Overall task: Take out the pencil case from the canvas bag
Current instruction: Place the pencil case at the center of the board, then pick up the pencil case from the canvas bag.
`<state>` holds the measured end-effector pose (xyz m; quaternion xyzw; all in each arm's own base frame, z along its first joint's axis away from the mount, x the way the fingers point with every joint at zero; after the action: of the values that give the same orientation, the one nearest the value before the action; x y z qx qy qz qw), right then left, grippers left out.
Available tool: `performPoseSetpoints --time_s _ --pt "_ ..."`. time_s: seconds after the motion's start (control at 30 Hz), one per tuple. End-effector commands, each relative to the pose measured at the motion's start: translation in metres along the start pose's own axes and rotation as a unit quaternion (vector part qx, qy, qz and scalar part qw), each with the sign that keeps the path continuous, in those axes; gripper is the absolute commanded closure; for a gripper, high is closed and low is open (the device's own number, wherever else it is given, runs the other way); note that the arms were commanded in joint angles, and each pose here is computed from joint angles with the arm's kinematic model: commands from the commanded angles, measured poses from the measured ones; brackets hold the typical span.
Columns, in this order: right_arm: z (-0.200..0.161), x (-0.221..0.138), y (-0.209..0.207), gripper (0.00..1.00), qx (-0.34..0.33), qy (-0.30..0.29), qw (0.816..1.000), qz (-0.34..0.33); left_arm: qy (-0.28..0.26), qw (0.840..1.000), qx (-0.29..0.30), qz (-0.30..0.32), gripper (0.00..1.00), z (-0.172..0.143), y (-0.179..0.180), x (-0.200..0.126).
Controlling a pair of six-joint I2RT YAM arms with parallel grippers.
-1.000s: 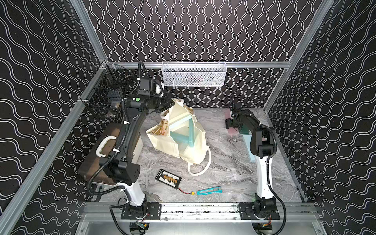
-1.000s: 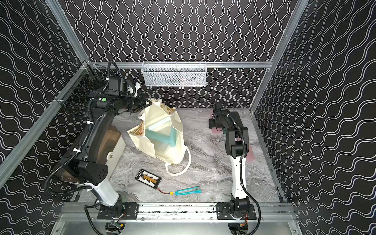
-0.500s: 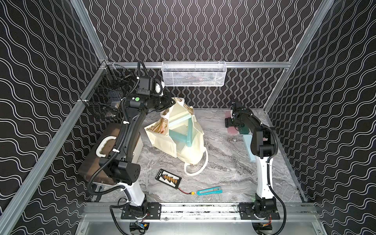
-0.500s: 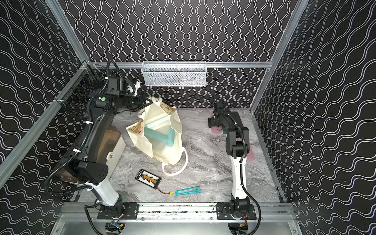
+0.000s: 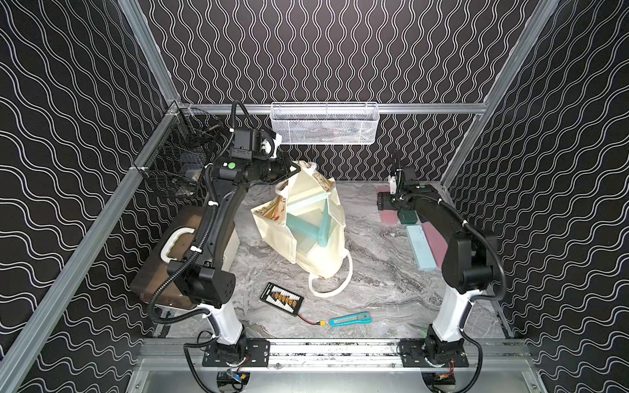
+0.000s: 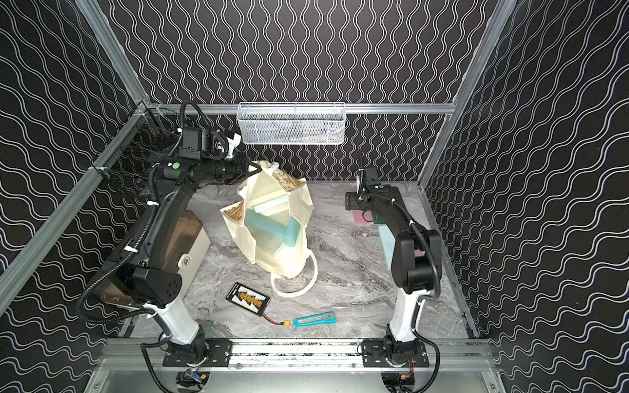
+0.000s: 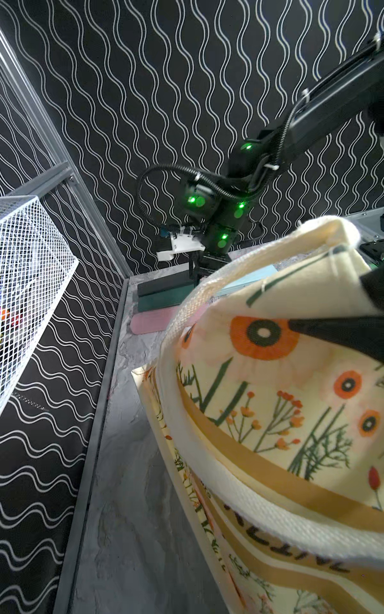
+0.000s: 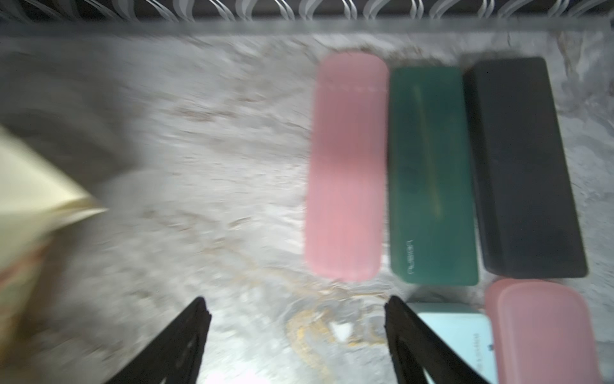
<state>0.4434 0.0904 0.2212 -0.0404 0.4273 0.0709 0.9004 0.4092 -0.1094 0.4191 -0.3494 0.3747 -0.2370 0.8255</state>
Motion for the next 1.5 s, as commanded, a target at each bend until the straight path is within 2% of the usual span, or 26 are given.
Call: performPoseSetpoints --time_s 0.0,0.23,0.33,0.43,0.53,0.6,0.73,0.83,1.1,1.47 --pt "0.011 -0.039 0.02 0.19 -0.005 -0.09 0.995 0.031 -0.022 0.995 0.053 -0.081 1.0 0.014 -0.02 0.002" --pt "-0.012 -0.123 0.072 0.25 -0.051 -0.189 0.974 0.112 -0.015 0.995 0.042 -0.092 1.0 0.016 -0.016 0.014" --pt "-0.021 -0.157 0.099 0.3 -0.067 -0.217 0.962 0.149 -0.033 0.997 0.027 -0.065 1.0 0.014 -0.012 0.017" --pt "-0.032 -0.185 0.135 0.33 -0.117 -0.232 0.947 0.189 -0.05 0.998 0.01 -0.032 1.0 0.009 -0.01 0.023" --pt "-0.042 -0.203 0.163 0.41 -0.154 -0.238 0.938 0.199 -0.06 0.998 -0.004 -0.008 1.0 0.003 -0.012 0.029" --pt "-0.048 -0.208 0.179 0.51 -0.177 -0.237 0.934 0.202 -0.068 0.998 -0.011 0.007 1.0 0.001 -0.013 0.031" --pt "-0.063 -0.204 0.207 0.57 -0.232 -0.216 0.929 0.192 -0.091 0.995 -0.027 0.038 1.0 -0.003 -0.018 0.03" --pt "-0.072 -0.189 0.217 0.61 -0.25 -0.194 0.932 0.175 -0.103 0.993 -0.033 0.047 1.0 -0.007 -0.023 0.027" --pt "-0.088 -0.147 0.226 0.69 -0.249 -0.138 0.948 0.144 -0.131 0.988 -0.043 0.062 1.0 -0.011 -0.036 0.012" --pt "-0.09 -0.102 0.224 0.69 -0.226 -0.093 0.966 0.081 -0.146 0.987 -0.047 0.057 1.0 -0.015 -0.048 -0.005"
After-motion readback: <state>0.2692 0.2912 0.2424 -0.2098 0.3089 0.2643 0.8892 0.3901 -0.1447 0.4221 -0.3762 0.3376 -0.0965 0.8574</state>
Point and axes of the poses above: each gripper's point midway between its finger pads, its own x axis out along the fingers, its own y axis along the line the jaws close on, z = x × y, the point moved 7 cm from there along -x, back along the fingers, and after that the axes turned 6 degrees about -x, right-handed, at the moved point
